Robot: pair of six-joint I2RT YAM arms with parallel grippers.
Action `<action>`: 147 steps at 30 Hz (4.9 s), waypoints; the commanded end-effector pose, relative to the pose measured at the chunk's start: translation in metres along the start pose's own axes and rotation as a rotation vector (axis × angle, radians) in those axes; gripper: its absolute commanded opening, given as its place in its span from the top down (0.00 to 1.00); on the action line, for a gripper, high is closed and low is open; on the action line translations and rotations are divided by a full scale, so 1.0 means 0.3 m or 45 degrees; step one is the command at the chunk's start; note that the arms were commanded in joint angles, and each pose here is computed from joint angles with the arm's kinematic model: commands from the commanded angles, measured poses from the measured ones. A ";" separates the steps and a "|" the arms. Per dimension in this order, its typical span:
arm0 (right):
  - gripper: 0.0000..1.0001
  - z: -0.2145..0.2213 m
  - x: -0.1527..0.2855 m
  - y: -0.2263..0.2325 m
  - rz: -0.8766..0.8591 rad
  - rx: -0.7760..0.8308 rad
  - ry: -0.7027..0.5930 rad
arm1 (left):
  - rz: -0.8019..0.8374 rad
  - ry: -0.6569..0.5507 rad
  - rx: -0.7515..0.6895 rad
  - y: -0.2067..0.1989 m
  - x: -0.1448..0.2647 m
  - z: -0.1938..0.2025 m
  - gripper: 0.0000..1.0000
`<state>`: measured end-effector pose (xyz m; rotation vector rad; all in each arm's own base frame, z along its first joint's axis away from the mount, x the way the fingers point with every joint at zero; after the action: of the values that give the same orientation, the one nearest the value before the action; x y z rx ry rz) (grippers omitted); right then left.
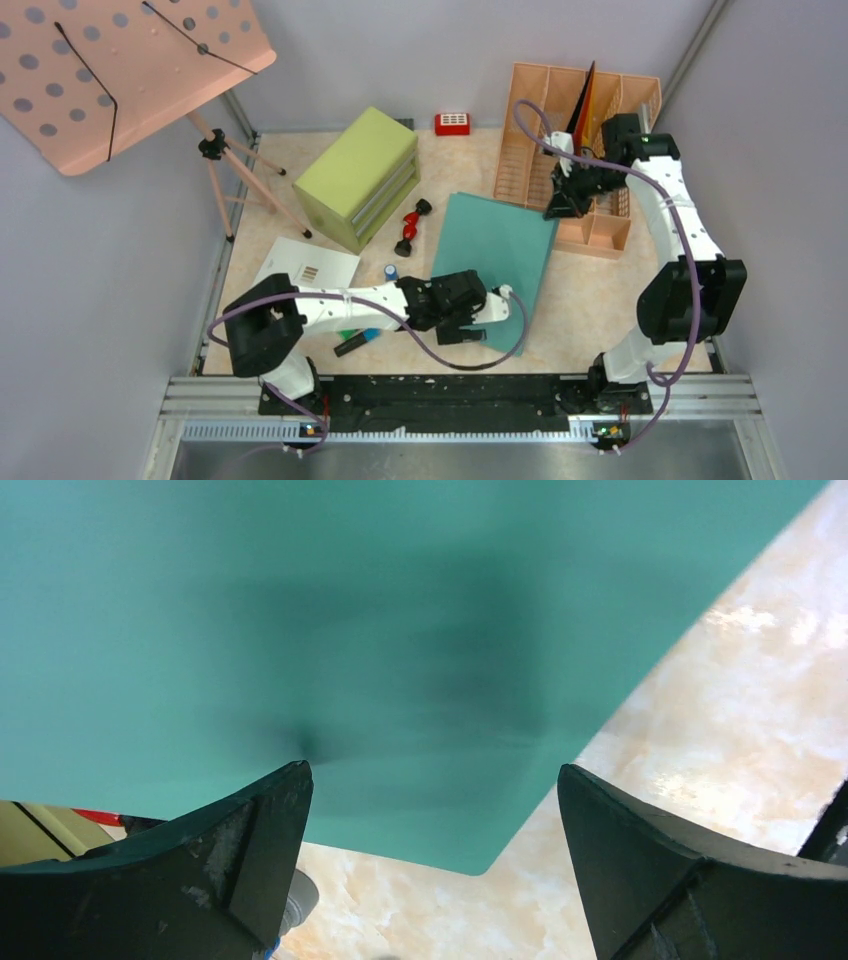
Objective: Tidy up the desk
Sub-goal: Pick up the folder from the center of the board.
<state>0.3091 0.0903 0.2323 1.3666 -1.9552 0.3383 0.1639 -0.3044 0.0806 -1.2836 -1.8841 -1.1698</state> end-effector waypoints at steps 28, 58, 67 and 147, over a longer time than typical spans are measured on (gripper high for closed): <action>0.48 0.232 0.011 -0.093 0.477 -0.400 0.026 | 0.097 -0.024 0.290 0.003 -0.074 -0.068 0.03; 0.29 0.464 -0.369 0.033 0.007 -0.772 -0.014 | 0.113 -0.159 0.510 0.208 0.082 -0.083 0.01; 0.27 0.424 -0.407 0.034 0.039 -0.855 -0.045 | 0.311 -0.064 0.964 0.291 0.096 0.029 0.01; 0.38 0.233 -0.316 0.205 -0.585 -0.838 -0.272 | 0.732 0.191 1.349 0.091 -0.156 0.063 0.04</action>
<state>0.2340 0.1391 0.1025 1.2807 -1.5555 -0.6534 0.1992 -0.2955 0.0664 -0.8997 -1.4384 0.1225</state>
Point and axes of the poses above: each gripper's point midway between its finger pads, its own x axis back along the fingers, its own y axis along the line the jaws close on, z = x × y, the point moved 3 cm from there along x, back along the fingers, and after that the axes turned 2 degrees about x, right-handed, at the moved point
